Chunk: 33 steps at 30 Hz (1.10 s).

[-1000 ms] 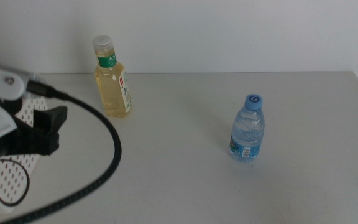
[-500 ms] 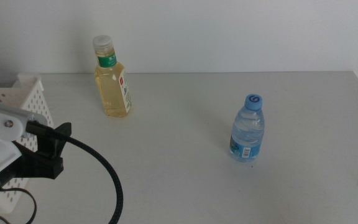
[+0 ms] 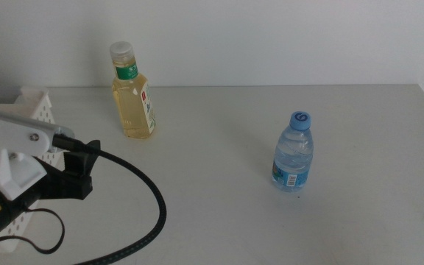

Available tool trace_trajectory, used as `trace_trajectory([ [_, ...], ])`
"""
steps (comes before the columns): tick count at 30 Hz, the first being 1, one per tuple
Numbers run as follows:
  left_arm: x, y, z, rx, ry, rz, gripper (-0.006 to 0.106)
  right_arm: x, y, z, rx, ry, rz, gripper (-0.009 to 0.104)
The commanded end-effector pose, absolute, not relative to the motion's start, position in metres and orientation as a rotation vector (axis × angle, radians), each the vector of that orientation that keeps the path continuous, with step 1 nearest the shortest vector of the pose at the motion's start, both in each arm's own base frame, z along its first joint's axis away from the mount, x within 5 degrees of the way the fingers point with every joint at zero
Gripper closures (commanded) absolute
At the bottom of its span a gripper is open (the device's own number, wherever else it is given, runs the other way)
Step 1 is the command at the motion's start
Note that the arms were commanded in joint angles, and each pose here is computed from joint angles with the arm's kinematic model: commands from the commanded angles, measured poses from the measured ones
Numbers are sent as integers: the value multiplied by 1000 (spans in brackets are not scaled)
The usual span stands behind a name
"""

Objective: Use arms to grab the bottles and put them into the dustbin to the left of the table.

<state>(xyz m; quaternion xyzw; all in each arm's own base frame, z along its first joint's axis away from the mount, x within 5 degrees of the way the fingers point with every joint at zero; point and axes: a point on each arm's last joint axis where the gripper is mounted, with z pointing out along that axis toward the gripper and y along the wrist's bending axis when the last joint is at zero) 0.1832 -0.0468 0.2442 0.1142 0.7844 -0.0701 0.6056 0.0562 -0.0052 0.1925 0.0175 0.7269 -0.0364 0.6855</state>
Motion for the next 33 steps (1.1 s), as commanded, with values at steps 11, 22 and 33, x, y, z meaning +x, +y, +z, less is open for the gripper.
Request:
trace_trajectory([
  [11, 249, -65, 240, 211, 1620, -220, 7, 54, -4, 203, 18, 1528, -94, 1],
  [22, 317, -79, 224, 220, 1665, -207, 7, 54, -4, 203, 18, 1528, -94, 1],
  [33, 351, -57, 214, 275, 1670, -238, 7, 54, -4, 203, 18, 1528, -94, 1],
])
